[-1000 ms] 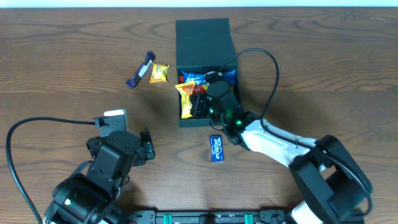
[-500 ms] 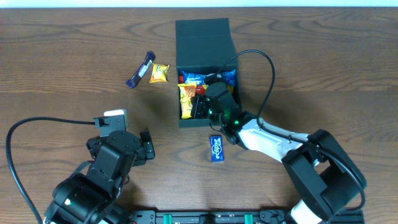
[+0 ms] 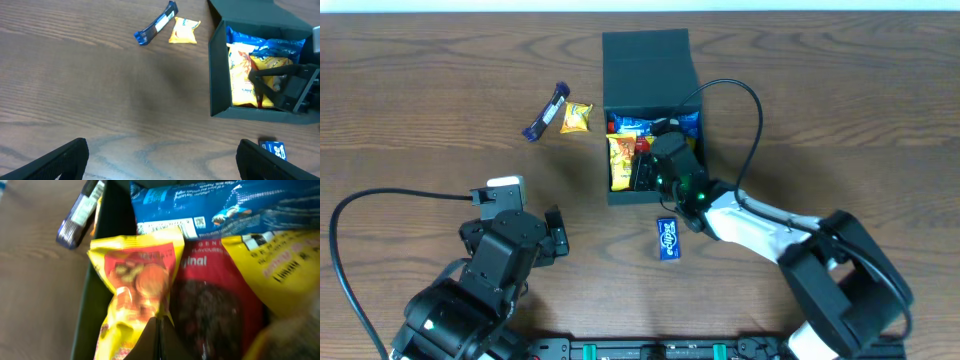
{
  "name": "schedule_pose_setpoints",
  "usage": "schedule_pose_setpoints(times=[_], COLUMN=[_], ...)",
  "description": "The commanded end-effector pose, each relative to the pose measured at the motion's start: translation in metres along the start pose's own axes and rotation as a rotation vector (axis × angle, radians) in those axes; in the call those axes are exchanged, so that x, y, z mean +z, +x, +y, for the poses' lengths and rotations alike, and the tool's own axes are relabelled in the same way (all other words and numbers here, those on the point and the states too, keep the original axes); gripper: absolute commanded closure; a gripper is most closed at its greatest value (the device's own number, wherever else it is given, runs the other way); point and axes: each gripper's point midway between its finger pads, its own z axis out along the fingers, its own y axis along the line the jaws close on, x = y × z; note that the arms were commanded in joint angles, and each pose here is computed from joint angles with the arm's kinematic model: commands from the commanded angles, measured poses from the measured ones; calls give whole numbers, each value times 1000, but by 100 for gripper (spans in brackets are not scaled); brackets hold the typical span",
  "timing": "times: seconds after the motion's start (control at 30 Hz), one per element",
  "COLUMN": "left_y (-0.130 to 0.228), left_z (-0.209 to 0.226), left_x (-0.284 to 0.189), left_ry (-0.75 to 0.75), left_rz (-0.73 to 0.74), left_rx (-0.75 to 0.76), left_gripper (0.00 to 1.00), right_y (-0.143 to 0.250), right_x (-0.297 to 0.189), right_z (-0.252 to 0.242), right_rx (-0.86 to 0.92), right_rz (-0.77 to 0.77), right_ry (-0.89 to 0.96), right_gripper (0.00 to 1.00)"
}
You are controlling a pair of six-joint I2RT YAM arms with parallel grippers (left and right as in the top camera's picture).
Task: Pack container
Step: 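Release the snack bag and lift the right gripper out of the box, then move the right gripper down over the blue Eclipse mint tin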
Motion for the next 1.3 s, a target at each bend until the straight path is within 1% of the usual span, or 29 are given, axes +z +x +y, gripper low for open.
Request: schedule_pose_setpoints(times=[0.0, 0.1, 0.17, 0.23, 0.33, 0.57, 0.7, 0.8, 0.87, 0.97, 1.03, 1.17, 1.27], left_y=[0, 0, 0, 0, 0, 0, 0, 0, 0, 0, 0, 0, 0], left_z=[2, 2, 2, 2, 2, 2, 2, 2, 2, 2, 2, 2, 2], left_x=[0, 0, 0, 0, 0, 0, 0, 0, 0, 0, 0, 0, 0], left_ry=[-10, -10, -10, -10, -10, -10, -10, -10, -10, -10, -10, -10, -10], left_rz=[-1, -1, -1, -1, -1, -1, -1, -1, -1, -1, -1, -1, -1], left_rx=[-8, -8, -8, -7, -7, -8, -8, -8, -8, -8, -7, -8, -8], left_gripper=[5, 5, 5, 5, 5, 5, 5, 5, 5, 5, 5, 5, 4], right_y=[-37, -52, -57, -57, -47, -15, 8, 19, 21, 19, 21, 35, 53], right_x=[-36, -72, -90, -108, -129, -154, -163, -173, -181, -195, -205, -218, -217], right_z=[32, 34, 36, 38, 30, 12, 21, 37, 39, 23, 13, 5, -5], right_rx=[-79, -99, -161, -267, -335, -348, -397, -436, -414, -363, -362, -391, -378], right_rz=[-92, -123, -125, -116, -70, 56, 117, 117, 107, 80, 81, 118, 152], right_ry=[-45, 4, 23, 33, 64, 127, 110, 63, 66, 155, 196, 215, 228], right_gripper=[98, 99, 99, 99, 99, 99, 99, 99, 98, 99, 98, 98, 99])
